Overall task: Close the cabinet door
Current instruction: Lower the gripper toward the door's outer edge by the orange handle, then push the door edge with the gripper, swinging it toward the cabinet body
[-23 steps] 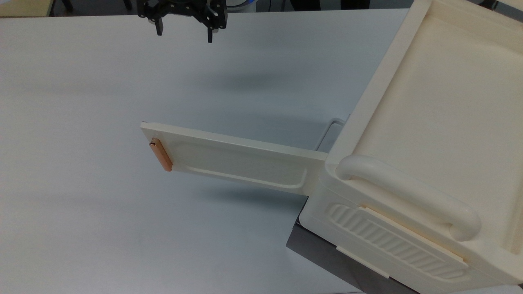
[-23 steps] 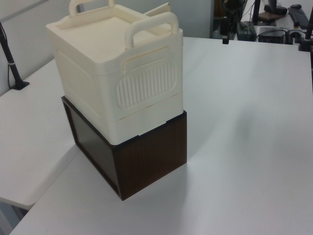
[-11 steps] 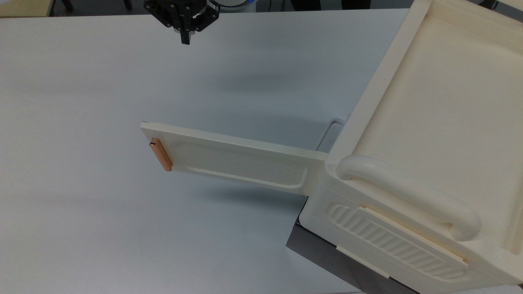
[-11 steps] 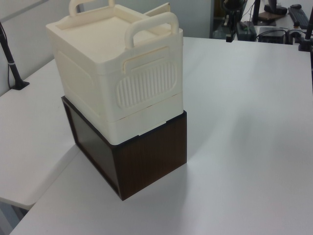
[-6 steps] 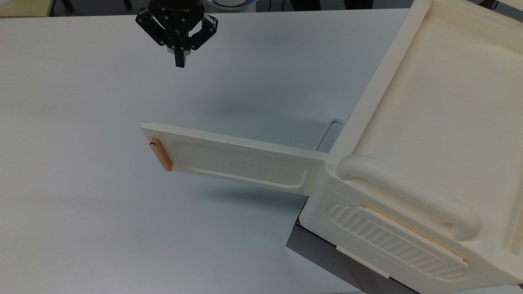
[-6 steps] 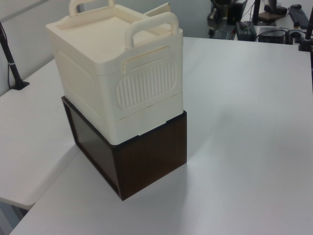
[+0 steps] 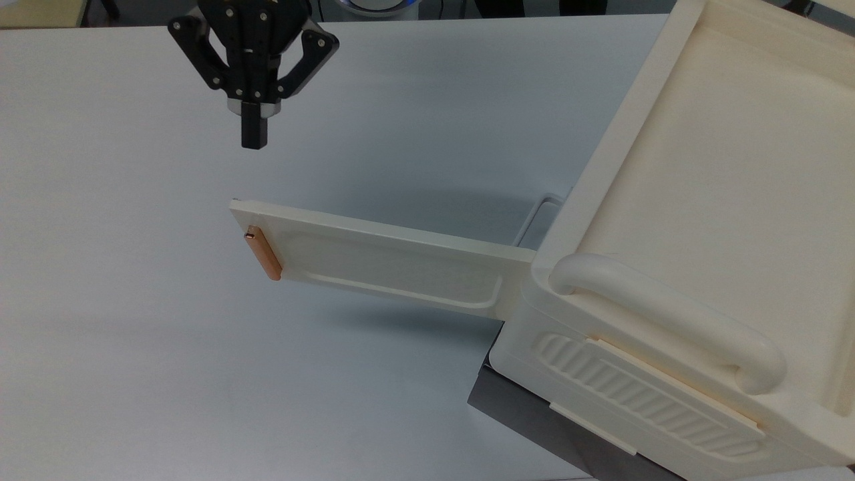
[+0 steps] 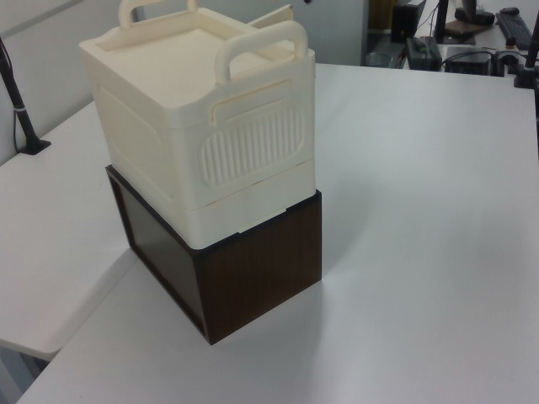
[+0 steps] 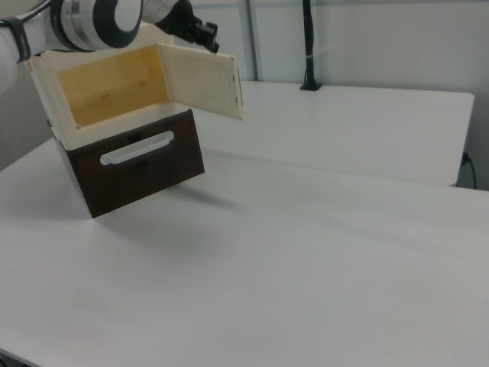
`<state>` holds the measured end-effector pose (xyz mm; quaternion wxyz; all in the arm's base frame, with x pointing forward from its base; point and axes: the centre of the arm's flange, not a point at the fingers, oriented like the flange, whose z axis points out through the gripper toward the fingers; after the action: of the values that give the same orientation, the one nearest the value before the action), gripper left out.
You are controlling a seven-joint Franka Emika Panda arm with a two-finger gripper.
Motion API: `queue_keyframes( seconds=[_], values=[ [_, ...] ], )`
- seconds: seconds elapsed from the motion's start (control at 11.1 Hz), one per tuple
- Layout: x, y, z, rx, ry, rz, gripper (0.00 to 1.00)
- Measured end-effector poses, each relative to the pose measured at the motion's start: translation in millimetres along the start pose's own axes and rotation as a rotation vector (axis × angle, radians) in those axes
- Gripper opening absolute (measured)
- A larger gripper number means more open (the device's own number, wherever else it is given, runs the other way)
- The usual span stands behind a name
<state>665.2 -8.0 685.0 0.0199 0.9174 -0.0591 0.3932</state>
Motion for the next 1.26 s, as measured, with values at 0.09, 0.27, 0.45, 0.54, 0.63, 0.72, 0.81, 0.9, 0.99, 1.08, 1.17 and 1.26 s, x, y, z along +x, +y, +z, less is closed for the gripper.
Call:
queue_keyframes(
  seconds=[0.09,0.27,0.45,0.54,0.63,0.72,0.81,0.9,0.99,1.08,1.17,1.26],
  values=[
    [5.7,0.3,-1.8,0.008,0.06,0.004,0.01],
    [10.1,6.9,10.5,0.013,0.148,0.01,0.01],
    [8.8,16.4,33.2,0.009,0.215,0.013,0.01],
    [6.1,18.4,43.1,0.007,0.219,0.012,0.01],
    [4.3,19.3,48.8,0.005,0.216,0.011,0.01],
    [3.7,19.4,50.2,0.004,0.214,0.011,0.01],
    [3.9,19.4,50.0,0.004,0.215,0.011,0.01],
    [3.9,19.2,50.0,0.004,0.214,0.011,0.01],
    [1.9,19.3,52.3,0.001,0.192,0.011,0.01],
    [-1.4,18.6,56.0,-0.003,0.154,0.01,0.01],
    [-3.8,16.8,58.2,-0.004,0.128,0.007,0.01],
    [-5.7,13.9,59.4,-0.003,0.107,0.005,0.01]
  ],
)
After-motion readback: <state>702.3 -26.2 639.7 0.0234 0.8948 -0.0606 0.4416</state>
